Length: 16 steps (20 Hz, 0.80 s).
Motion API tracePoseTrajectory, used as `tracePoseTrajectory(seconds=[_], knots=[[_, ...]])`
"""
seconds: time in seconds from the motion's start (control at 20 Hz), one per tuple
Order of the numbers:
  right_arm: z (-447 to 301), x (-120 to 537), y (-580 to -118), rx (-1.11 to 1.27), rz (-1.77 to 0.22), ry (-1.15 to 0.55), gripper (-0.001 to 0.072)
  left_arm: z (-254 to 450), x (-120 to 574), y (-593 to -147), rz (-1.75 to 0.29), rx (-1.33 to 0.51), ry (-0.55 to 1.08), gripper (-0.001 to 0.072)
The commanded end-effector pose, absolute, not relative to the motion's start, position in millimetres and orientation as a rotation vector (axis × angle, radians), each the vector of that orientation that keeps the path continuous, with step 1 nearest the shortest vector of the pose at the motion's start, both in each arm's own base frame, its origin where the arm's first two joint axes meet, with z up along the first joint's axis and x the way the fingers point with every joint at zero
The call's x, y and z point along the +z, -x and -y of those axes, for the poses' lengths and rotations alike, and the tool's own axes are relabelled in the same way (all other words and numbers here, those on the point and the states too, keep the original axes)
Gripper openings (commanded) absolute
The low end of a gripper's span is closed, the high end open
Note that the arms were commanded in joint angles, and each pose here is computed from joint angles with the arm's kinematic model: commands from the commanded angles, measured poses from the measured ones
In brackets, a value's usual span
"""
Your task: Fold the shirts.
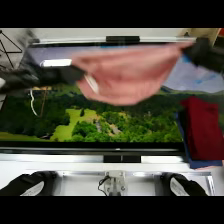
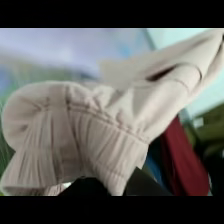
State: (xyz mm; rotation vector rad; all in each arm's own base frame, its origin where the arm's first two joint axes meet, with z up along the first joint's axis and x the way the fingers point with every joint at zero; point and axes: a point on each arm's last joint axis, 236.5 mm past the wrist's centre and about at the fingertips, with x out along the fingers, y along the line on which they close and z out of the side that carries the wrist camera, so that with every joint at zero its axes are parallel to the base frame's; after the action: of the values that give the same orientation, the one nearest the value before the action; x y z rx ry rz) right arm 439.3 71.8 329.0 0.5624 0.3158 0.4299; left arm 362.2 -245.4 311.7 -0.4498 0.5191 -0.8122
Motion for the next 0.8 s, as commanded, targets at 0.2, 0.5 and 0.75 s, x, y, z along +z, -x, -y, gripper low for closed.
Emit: tracePoseTrajectory(seconds=[0.2, 0.5, 0.75], knots=[[-119, 308, -455, 0.478, -0.359, -0.385, 0.0048, 207, 330, -367, -0.479, -0.772, 0.242, 0.0033], [-55, 51, -416, 0.190, -1.202, -0.167, 0.0048, 249, 106, -327, -0.978, -0.766, 0.252, 0.0033], [-15, -27, -380, -0.002, -1.449, -0.114, 0.0050, 342, 8, -222, -1.180, -0.844, 0.339, 0.0034]])
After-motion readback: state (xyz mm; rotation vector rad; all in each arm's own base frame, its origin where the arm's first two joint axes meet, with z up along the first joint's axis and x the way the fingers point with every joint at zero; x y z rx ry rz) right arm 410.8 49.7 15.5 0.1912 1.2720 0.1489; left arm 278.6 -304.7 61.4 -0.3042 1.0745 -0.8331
